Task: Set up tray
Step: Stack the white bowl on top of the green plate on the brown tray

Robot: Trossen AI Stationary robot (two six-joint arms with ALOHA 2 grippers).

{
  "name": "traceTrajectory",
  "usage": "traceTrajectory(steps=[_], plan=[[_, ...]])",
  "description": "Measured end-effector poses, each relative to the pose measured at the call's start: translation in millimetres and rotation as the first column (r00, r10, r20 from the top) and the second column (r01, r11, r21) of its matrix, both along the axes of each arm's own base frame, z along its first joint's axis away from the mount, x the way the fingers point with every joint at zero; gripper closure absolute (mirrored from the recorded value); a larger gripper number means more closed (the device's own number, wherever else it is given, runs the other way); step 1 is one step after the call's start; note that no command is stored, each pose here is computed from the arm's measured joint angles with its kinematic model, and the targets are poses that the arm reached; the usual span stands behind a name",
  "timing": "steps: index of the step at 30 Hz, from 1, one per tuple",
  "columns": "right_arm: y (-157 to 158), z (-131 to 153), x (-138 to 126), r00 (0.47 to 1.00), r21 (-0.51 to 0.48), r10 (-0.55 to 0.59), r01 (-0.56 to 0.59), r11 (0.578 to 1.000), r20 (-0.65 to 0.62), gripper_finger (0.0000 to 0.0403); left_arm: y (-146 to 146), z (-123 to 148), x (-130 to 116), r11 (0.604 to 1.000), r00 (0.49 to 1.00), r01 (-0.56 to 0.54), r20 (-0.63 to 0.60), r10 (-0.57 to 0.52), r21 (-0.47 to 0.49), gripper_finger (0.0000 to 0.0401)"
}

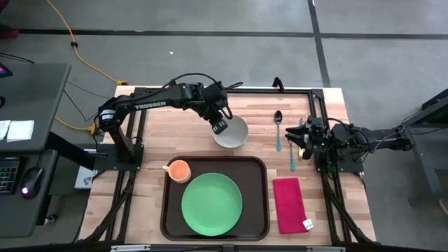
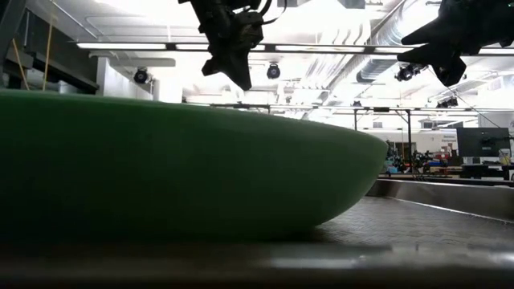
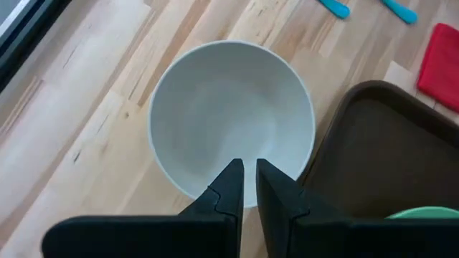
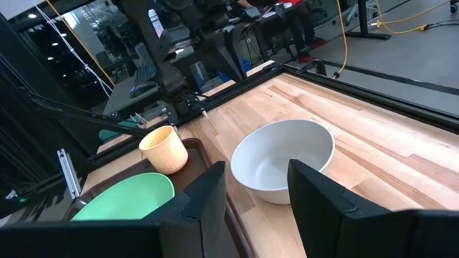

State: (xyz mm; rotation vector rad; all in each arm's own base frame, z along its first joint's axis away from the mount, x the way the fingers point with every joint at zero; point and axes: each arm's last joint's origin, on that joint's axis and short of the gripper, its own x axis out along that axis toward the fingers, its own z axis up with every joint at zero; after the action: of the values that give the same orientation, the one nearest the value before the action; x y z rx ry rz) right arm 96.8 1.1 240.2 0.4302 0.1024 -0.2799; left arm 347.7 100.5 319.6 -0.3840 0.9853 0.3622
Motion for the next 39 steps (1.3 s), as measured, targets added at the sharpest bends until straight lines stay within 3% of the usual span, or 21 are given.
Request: traceTrajectory(steps=[4, 12, 18, 28, 34, 39], plan=[[0.0, 0.0, 0.0, 1.000, 0.000, 0.000, 0.000, 1.000, 0.000, 0.0274, -0.1, 0.0, 0.1, 1.000, 1.000, 0.023, -0.002, -0.023, 0.011, 0.0317], [0.0, 0.2, 0.0, 1.000, 0.001, 0.000, 0.000, 1.000, 0.002, 0.0274, 0.4, 0.0, 0.2, 0.999, 1.000, 0.026, -0.005, -0.026, 0.027, 0.0225], [0.0, 0.2, 0.0, 1.000, 0.000, 0.000, 0.000, 1.000, 0.002, 0.0274, 0.1, 0.2, 0.7, 0.998, 0.999, 0.038, -0.005, -0.037, 0.042, 0.0183], [0.0, 0.2, 0.0, 1.000, -0.002, 0.000, 0.000, 1.000, 0.002, 0.0274, 3.7, -3.1, 5.4, 0.998, 0.999, 0.049, 0.015, -0.049, 0.032, 0.0168], [-0.2, 0.2, 0.0, 1.000, -0.002, -0.006, 0.006, 1.000, 0.002, 0.0274, 17.6, -26.2, 1.5, 0.990, 0.988, -0.100, -0.123, 0.088, -0.100, 0.0167], [-0.3, 0.2, 0.0, 1.000, -0.003, -0.009, 0.009, 1.000, 0.002, 0.0274, 27.9, -40.5, 5.2, 0.966, 0.974, -0.187, -0.159, 0.159, -0.180, 0.0168]])
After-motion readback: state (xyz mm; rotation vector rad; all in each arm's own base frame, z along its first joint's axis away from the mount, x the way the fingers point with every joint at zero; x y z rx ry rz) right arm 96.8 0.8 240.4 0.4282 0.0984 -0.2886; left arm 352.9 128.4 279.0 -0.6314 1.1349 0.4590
